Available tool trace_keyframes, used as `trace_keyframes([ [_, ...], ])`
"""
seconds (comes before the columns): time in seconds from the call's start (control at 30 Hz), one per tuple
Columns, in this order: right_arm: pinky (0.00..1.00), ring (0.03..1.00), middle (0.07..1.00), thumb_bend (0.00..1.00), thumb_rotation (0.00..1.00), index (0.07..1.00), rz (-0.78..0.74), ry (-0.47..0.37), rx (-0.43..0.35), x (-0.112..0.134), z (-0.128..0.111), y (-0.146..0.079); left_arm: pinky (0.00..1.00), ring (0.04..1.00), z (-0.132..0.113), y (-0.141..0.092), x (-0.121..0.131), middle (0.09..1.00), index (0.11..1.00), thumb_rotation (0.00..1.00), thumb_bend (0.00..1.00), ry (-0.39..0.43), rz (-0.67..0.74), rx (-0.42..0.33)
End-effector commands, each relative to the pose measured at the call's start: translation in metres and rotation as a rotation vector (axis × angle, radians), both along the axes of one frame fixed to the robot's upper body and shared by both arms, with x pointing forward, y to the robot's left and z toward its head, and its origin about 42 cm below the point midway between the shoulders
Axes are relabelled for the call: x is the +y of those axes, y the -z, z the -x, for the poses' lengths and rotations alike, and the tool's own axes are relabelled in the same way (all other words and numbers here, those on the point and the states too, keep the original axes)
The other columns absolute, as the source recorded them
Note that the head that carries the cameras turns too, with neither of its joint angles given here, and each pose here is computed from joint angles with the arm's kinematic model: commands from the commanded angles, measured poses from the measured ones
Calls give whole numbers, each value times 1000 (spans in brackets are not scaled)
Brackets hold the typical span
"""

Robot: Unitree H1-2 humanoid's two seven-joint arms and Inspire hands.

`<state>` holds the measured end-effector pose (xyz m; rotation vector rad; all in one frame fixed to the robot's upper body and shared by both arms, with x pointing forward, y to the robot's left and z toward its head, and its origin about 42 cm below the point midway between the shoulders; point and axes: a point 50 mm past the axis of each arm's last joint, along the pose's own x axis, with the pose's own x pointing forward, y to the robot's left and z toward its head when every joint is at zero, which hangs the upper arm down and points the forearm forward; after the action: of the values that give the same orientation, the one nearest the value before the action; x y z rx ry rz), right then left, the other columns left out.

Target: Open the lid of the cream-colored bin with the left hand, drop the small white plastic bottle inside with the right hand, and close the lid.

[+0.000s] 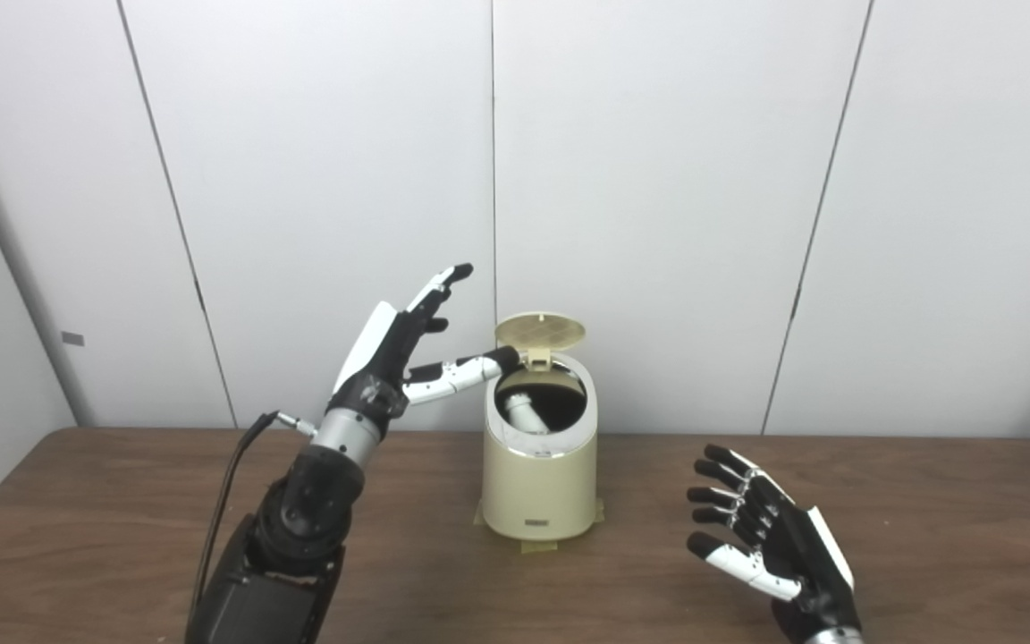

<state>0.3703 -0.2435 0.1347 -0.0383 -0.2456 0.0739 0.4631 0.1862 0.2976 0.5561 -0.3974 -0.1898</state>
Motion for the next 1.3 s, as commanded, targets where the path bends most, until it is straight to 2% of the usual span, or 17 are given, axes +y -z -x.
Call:
trace_keyframes([
  [0.0, 632, 698, 794, 927, 351, 808, 10, -1, -89, 5, -8, -26, 859, 980, -11, -39, -8, 996, 964, 535, 923, 16, -41, -101],
  [0.03, 613, 694, 790, 922, 345, 805, 17, -1, -90, 6, -8, -26, 855, 949, -14, -40, -9, 958, 911, 522, 903, 22, -61, -95],
  [0.13, 599, 694, 784, 912, 338, 797, 31, 0, -96, 9, -7, -28, 878, 938, -21, -39, -13, 917, 862, 505, 875, 36, -118, -81],
  [0.23, 601, 696, 783, 914, 349, 784, 32, 2, -98, 9, -6, -28, 916, 967, -26, -37, -15, 923, 863, 495, 869, 44, -154, -76],
  [0.33, 600, 700, 785, 915, 355, 781, 27, 0, -97, 10, -6, -28, 879, 958, -29, -35, -17, 921, 867, 493, 866, 41, -213, -96],
  [0.43, 605, 702, 784, 899, 335, 779, 28, -2, -99, 12, -6, -29, 900, 956, -28, -34, -21, 916, 864, 491, 860, 39, -282, -112],
  [0.6, 595, 697, 777, 885, 325, 775, 34, 2, -100, 14, -5, -30, 860, 965, -28, -34, -26, 905, 860, 504, 864, 42, -388, -126],
  [0.73, 588, 706, 783, 872, 317, 779, 22, -9, -97, 16, -5, -30, 894, 993, -25, -34, -28, 892, 851, 483, 872, 47, -446, -132],
  [1.07, 584, 705, 783, 864, 308, 779, 24, -11, -101, 18, -6, -30, 993, 1000, -13, -38, -22, 883, 848, 510, 880, 84, -503, -161],
  [1.27, 580, 707, 787, 868, 302, 787, 20, -10, -99, 18, -6, -30, 1000, 997, -5, -42, -19, 873, 846, 544, 890, 104, -536, -194],
])
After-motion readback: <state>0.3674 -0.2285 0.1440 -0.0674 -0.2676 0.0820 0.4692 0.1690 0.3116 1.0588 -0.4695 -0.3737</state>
